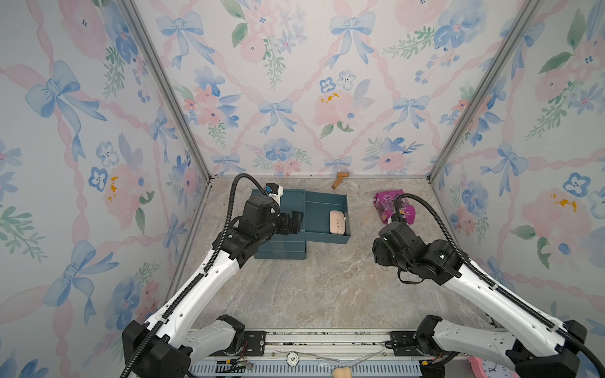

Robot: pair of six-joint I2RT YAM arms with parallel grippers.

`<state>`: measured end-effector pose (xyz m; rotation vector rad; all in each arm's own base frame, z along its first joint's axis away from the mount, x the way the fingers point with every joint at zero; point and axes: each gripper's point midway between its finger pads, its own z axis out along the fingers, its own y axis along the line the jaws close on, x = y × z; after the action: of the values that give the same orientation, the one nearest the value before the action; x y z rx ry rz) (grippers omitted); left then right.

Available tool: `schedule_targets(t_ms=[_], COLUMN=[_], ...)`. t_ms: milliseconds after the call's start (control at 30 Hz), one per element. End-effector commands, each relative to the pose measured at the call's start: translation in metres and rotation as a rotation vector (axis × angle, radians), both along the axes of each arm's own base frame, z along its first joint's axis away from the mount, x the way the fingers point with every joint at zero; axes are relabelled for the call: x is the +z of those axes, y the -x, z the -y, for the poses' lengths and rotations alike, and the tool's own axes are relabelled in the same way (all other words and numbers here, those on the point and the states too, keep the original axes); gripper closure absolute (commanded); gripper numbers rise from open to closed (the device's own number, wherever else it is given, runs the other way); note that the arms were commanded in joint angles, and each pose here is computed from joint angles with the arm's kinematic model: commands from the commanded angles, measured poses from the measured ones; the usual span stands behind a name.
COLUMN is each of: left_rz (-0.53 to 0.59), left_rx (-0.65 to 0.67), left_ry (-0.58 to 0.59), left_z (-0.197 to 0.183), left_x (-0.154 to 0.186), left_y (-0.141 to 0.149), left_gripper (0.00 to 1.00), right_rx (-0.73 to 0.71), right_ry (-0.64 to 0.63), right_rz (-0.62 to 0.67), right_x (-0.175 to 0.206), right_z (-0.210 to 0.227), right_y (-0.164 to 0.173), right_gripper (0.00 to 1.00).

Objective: Take the mice out of the drawer
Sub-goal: Place the mouse at the center of the board.

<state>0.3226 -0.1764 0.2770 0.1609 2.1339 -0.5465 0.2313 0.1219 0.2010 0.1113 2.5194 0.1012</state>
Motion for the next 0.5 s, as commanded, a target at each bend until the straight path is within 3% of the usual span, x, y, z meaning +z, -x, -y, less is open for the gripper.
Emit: schedule_targets(t_ms=[0,200,467], left_rz=[-0.004,-0.02,0.061], left_rx=[-0.01,0.022,0.097], left_ry=[0.02,0.025,0.069], left_z=[0.005,0.009,0.008], left_x=[0.008,0.007,0.027], left_y=[0.0,-0.013,-0.037], left_gripper=[0.02,0.02,0.02], right_rx=[0.054,0.086,0.058], right_ry=[-0.04,-0.046,0.001], right_rz=[0.015,-0.004,-0.084], right_x=[-0.006,-0.034,-0.097], right_z=[-0.005,-0.022,-0.028], right_y=[-0.02,-0.07,-0.135], right_gripper=[0.64,0.63,0.63])
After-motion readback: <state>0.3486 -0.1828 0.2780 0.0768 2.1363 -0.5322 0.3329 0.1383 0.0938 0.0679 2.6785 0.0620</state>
